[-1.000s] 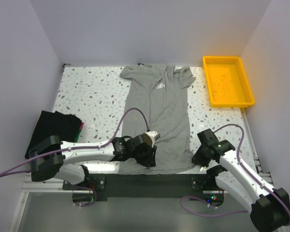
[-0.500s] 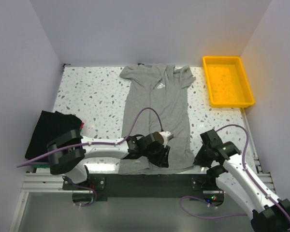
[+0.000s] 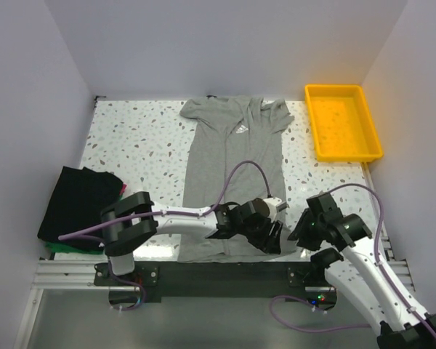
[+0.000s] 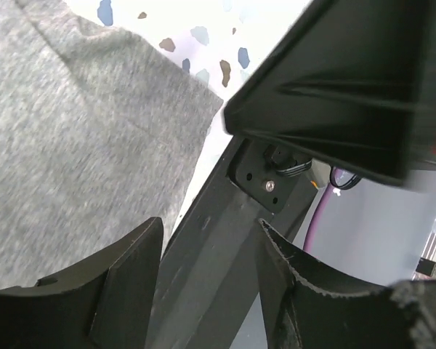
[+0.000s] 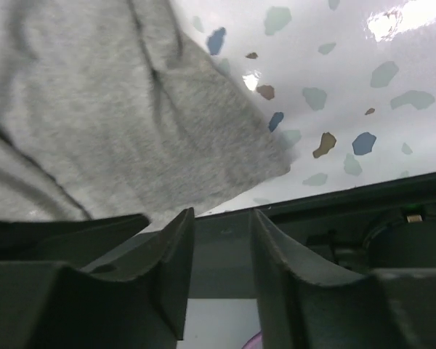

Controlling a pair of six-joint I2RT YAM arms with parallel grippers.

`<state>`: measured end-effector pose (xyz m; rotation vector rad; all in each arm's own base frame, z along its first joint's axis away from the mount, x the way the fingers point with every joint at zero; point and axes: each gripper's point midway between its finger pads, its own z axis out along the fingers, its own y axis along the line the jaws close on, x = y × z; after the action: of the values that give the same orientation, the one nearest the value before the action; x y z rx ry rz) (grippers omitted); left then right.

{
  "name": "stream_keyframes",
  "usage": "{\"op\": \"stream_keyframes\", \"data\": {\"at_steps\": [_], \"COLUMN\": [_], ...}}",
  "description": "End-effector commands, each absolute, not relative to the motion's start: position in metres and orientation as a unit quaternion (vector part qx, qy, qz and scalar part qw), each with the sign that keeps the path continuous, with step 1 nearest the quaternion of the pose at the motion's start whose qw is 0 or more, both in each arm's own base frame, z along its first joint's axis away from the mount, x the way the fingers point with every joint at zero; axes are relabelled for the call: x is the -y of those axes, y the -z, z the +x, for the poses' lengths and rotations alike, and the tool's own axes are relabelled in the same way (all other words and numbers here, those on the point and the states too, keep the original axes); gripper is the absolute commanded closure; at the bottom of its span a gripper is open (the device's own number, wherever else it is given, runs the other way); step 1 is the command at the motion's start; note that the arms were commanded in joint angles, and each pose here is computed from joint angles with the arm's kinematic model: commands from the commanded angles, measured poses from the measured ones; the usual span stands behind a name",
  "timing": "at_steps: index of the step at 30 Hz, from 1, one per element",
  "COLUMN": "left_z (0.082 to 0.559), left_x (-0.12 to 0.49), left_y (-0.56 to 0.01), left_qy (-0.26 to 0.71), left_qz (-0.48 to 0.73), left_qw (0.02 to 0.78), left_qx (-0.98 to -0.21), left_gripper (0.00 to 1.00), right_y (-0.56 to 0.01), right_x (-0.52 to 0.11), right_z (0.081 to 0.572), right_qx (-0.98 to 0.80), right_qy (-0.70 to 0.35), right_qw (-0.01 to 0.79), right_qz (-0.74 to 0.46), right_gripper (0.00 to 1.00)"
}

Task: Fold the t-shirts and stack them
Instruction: Fold the tshirt

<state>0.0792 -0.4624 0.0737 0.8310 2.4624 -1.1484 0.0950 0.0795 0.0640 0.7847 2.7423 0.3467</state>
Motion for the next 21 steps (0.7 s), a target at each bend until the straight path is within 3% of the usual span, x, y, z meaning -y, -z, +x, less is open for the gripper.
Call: {"op": "stream_keyframes", "data": {"at_steps": [1, 10, 15, 21], "left_z": [0.084, 0.102, 0.110, 0.109], "left_x": [0.485, 0.509, 0.521, 0.527], "left_y": [-0.093, -0.067, -0.048, -0.027], "left_qy": [0.426, 0.357, 0.309, 0.267], "left_qz": [0.303, 0.306, 0.319, 0.329], "left_qw": [0.180, 0.211, 0.225, 0.242], "left_qx": [-0.833, -0.857, -0.867, -0.873], "left_gripper": [0.42, 0.43, 0.43, 0.43], "right_y": [-0.110, -0.279, -0.326, -0.375], "right_x": [-0.075, -0.075, -0.107, -0.106], "right_z": [0.118, 0.247, 0.305, 0.339], "right_qx": [-0.938, -0.864, -0.856, -0.826], "right_qy": [-0.117, -0.126, -0.185, -0.213], "right_qw": [0.190, 0.427, 0.440, 0.486], "right_qz": [0.266, 0.233, 0.198, 0.191], "right_gripper": [0.57, 0.55, 0.56, 0.56]}}
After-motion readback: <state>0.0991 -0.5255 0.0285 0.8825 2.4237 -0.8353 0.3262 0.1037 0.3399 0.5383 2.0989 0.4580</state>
